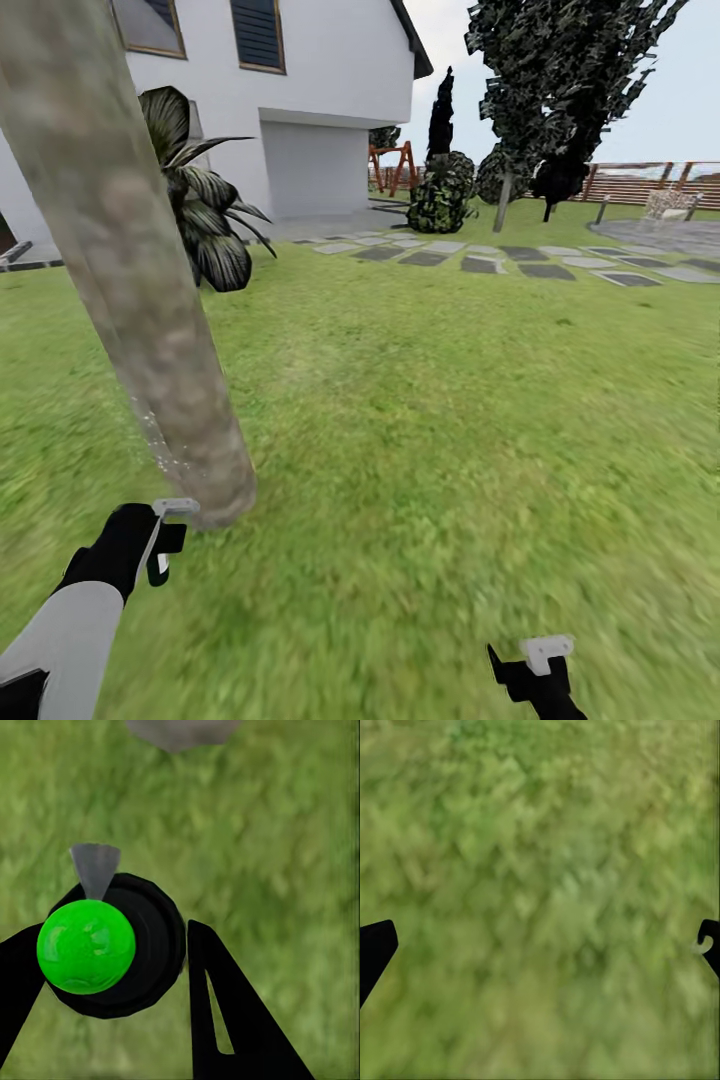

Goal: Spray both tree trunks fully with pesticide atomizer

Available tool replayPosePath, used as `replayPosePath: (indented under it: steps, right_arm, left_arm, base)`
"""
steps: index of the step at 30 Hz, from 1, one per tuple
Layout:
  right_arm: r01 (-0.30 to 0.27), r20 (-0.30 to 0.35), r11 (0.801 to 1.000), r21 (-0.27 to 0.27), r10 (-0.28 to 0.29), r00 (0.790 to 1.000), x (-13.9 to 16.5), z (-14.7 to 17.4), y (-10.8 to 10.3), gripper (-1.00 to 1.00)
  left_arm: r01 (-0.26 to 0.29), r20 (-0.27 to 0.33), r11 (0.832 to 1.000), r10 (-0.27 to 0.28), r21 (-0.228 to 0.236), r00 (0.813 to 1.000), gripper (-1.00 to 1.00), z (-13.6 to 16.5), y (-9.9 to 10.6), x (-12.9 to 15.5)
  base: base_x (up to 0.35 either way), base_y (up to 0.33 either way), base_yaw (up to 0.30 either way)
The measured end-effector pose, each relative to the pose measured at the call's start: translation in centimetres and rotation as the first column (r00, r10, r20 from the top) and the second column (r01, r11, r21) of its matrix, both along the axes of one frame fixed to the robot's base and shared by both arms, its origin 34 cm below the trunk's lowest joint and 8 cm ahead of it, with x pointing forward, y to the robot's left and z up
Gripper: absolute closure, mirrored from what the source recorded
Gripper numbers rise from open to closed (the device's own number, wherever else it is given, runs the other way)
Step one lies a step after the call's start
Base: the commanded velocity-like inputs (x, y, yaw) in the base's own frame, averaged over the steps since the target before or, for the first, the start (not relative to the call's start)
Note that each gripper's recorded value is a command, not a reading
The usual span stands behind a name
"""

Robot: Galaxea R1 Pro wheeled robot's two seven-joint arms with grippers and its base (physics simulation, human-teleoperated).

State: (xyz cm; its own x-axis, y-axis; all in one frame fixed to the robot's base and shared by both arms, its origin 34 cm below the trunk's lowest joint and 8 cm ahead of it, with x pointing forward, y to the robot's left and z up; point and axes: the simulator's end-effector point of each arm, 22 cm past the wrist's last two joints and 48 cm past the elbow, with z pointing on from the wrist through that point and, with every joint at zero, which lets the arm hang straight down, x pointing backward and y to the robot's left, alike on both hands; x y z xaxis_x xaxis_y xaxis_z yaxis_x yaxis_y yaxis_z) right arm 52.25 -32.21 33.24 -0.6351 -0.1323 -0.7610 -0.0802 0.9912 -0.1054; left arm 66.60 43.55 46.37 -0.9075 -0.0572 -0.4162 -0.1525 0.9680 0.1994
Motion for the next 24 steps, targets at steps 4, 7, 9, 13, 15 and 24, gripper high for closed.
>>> replayPosePath:
  steps: [4,7,9,13,15,24]
  right_arm:
    - [0.000,0.000,1.000,0.001,0.000,1.000,0.0,0.0,0.1,-1.00]
    - [-0.001,0.000,1.000,0.001,0.001,1.000,0.0,0.0,0.1,-1.00]
    - [0.000,0.000,1.000,0.001,0.000,1.000,0.0,0.0,0.1,-1.00]
    - [0.001,0.001,1.000,0.000,-0.001,1.000,0.0,0.0,0.0,-1.00]
    - [0.000,0.001,1.000,-0.001,0.000,1.000,0.0,0.0,-0.1,-1.00]
    - [0.001,0.001,1.000,-0.001,-0.001,1.000,0.0,0.0,-0.2,-1.00]
  left_arm:
    - [-0.001,0.000,1.000,0.001,0.002,1.000,1.00,0.0,0.1,0.0]
    - [-0.001,0.000,1.000,0.001,0.002,1.000,1.00,0.0,0.2,0.0]
    - [-0.001,0.000,1.000,0.001,0.000,1.000,1.00,0.0,0.1,0.0]
    - [0.002,0.004,1.000,-0.001,-0.017,1.000,1.00,-0.1,-0.7,0.1]
    - [-0.014,0.039,0.999,0.016,-0.043,0.999,1.00,0.6,-0.9,0.9]
    - [-0.014,0.041,0.998,0.016,-0.054,0.999,1.00,5.3,-2.2,3.4]
  base:
    - [0.030,-0.270,0.193]
    - [0.138,-0.258,0.269]
    - [0.200,-0.225,0.275]
    - [0.204,-0.144,0.276]
    - [0.044,-0.021,0.276]
    - [0.003,-0.001,0.198]
